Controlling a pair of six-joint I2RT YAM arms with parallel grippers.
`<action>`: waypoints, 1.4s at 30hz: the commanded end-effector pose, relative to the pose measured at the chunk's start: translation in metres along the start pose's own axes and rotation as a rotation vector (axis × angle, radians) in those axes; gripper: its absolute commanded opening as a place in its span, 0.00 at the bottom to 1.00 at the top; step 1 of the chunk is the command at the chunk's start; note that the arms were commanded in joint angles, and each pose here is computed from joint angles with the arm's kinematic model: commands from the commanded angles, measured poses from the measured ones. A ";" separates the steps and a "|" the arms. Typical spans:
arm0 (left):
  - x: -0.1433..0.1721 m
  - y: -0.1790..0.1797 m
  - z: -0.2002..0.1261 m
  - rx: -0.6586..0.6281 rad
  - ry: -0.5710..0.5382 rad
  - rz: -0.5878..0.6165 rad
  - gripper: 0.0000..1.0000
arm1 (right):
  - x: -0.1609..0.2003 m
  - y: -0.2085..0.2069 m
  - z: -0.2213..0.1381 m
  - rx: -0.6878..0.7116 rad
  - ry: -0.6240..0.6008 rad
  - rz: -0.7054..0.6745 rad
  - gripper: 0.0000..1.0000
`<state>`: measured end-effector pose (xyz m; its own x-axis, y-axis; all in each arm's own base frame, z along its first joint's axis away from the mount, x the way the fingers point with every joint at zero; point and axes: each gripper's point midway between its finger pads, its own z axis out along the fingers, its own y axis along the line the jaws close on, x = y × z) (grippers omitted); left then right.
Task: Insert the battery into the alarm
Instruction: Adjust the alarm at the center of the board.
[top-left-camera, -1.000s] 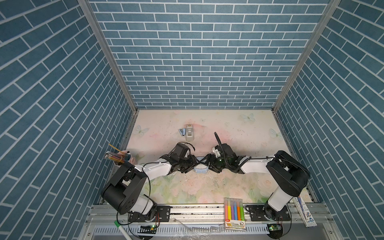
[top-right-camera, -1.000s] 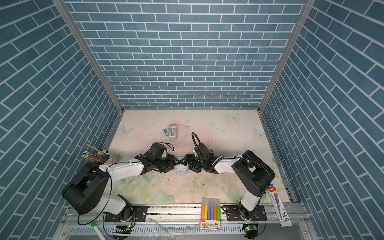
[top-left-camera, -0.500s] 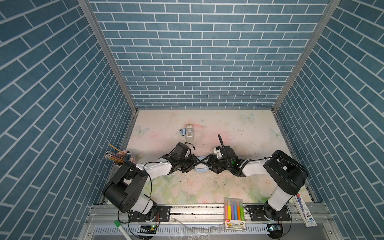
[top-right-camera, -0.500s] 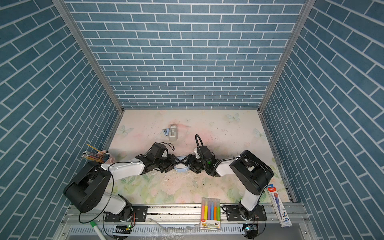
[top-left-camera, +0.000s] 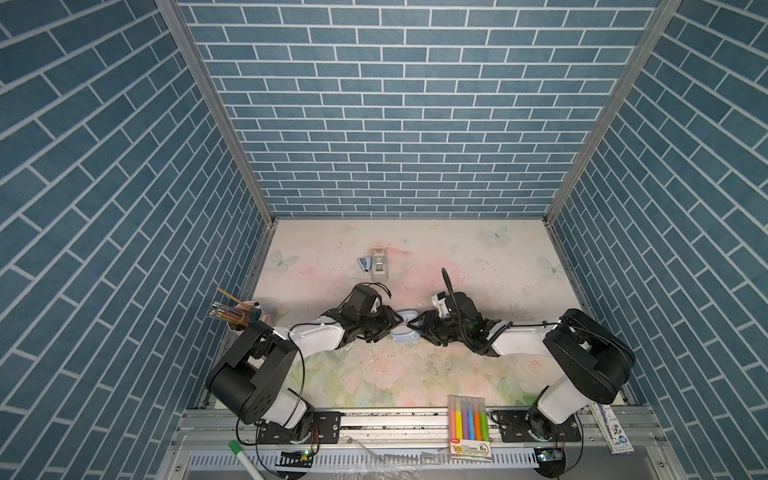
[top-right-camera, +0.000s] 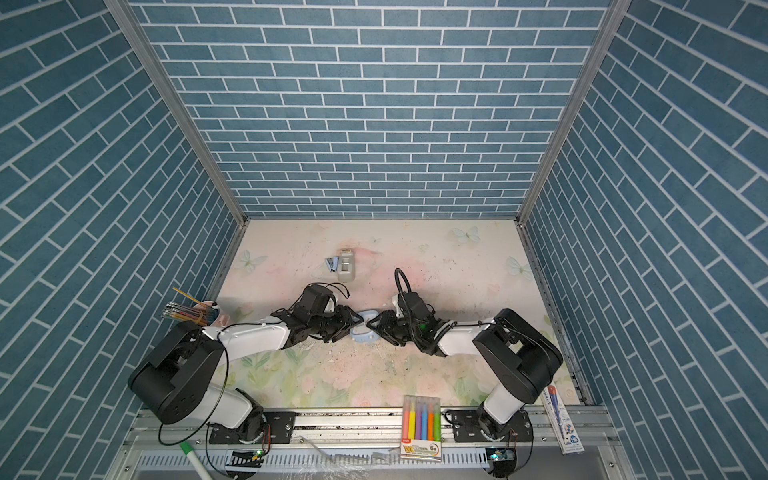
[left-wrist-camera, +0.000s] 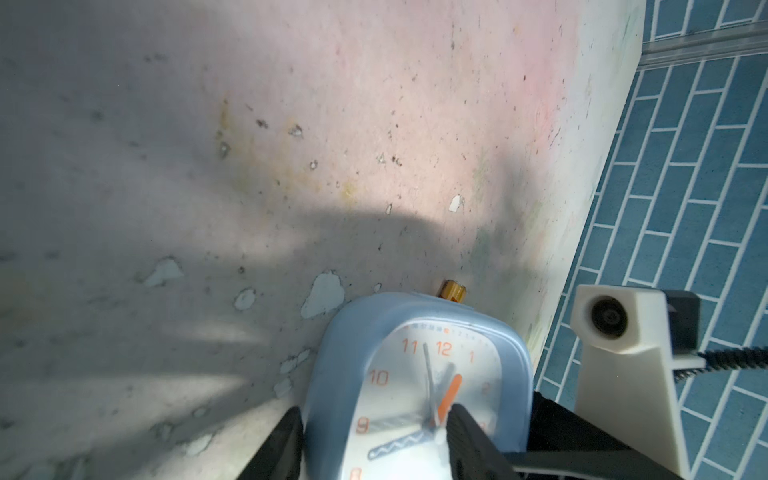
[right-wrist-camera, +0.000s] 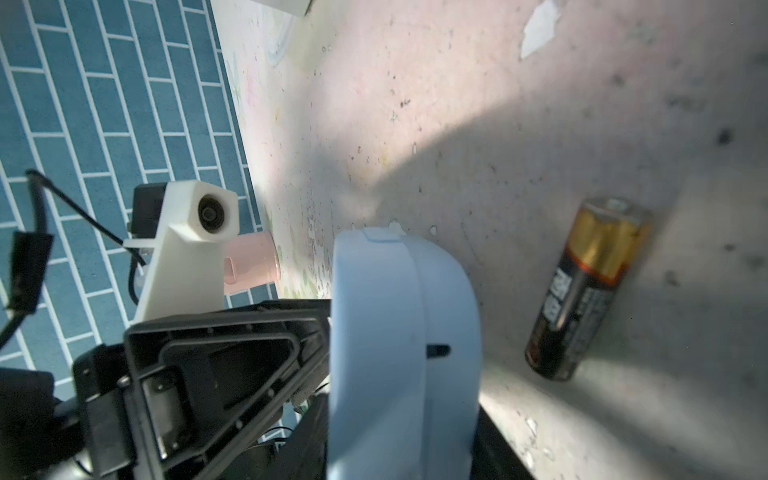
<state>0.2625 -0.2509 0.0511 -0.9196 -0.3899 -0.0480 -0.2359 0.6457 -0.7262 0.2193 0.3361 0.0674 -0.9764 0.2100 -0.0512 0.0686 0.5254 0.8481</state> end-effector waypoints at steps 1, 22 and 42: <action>0.010 0.013 0.006 -0.039 0.042 -0.025 0.55 | -0.005 0.031 -0.004 -0.075 -0.017 -0.080 0.35; -0.069 -0.049 -0.148 -0.095 -0.155 0.102 0.72 | -0.053 0.056 -0.074 0.576 -0.190 -0.758 0.06; -0.047 -0.102 -0.093 0.208 0.026 -0.234 0.76 | -0.046 0.094 -0.041 0.802 -0.356 -1.473 0.00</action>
<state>0.2934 -0.2304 0.1947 -0.8782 -0.4692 0.0931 -0.3304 0.4543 -0.8274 0.2633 0.3258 0.1556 -0.3035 -0.6909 -0.6562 -0.6010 0.6732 -0.4309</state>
